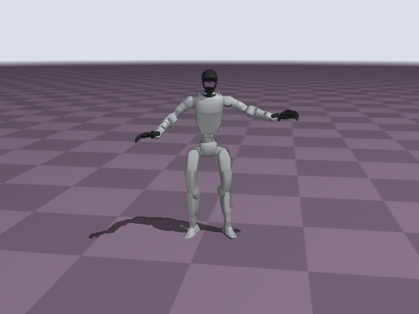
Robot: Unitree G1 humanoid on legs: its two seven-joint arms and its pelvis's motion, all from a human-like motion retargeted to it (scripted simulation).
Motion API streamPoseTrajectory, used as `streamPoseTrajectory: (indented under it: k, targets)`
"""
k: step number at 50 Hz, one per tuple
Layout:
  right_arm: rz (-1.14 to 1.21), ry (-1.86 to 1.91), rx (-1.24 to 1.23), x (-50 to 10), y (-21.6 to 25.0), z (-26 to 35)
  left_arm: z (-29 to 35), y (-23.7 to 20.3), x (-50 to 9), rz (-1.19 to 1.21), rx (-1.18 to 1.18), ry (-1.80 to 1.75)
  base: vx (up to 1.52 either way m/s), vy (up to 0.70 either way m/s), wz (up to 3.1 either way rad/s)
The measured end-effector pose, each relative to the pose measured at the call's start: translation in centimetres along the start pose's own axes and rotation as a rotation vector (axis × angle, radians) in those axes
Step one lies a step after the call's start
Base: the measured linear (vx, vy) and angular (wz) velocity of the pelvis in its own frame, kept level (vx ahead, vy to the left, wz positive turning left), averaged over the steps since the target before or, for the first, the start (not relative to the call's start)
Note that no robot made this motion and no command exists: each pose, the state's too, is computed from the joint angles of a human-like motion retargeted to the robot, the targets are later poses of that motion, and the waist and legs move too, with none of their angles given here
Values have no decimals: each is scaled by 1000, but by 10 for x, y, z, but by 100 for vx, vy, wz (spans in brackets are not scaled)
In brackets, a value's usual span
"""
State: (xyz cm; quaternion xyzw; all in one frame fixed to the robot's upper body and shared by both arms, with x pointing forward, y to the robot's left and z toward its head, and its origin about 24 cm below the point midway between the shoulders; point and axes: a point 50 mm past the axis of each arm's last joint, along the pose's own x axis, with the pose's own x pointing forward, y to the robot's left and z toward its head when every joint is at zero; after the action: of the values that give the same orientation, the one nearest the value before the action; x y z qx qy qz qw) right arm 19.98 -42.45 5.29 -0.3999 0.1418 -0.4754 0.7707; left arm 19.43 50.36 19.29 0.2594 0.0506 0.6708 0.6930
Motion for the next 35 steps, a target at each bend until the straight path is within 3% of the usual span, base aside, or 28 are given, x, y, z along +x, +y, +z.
streamPoseTrajectory:
  k: [4,8,12,15,19,23,27,35]
  targets:
    - [70,-114,62,-15,-3,8,95,24,17,109,-255,-133,7,-6,-41]
    - [258,-147,99,-51,15,0,220,38,-9,85,-580,-406,5,-9,-34]
    - [543,-123,120,-91,44,-9,338,65,-89,29,-891,-752,0,-7,-23]
    - [723,-112,115,-115,67,-9,398,82,-178,-80,-1001,-1084,-2,-6,-18]
    - [878,-161,98,-137,88,1,423,87,-295,-160,-867,-1606,-2,-5,-19]
    - [1017,-284,92,-155,101,21,413,87,-360,58,-539,-2076,-1,-3,-32]
    - [1089,-417,56,-167,107,39,410,90,-329,247,-391,-2090,2,-4,-46]
    - [1020,-395,-23,-161,99,22,370,119,-100,355,-198,-1219,4,-17,-71]
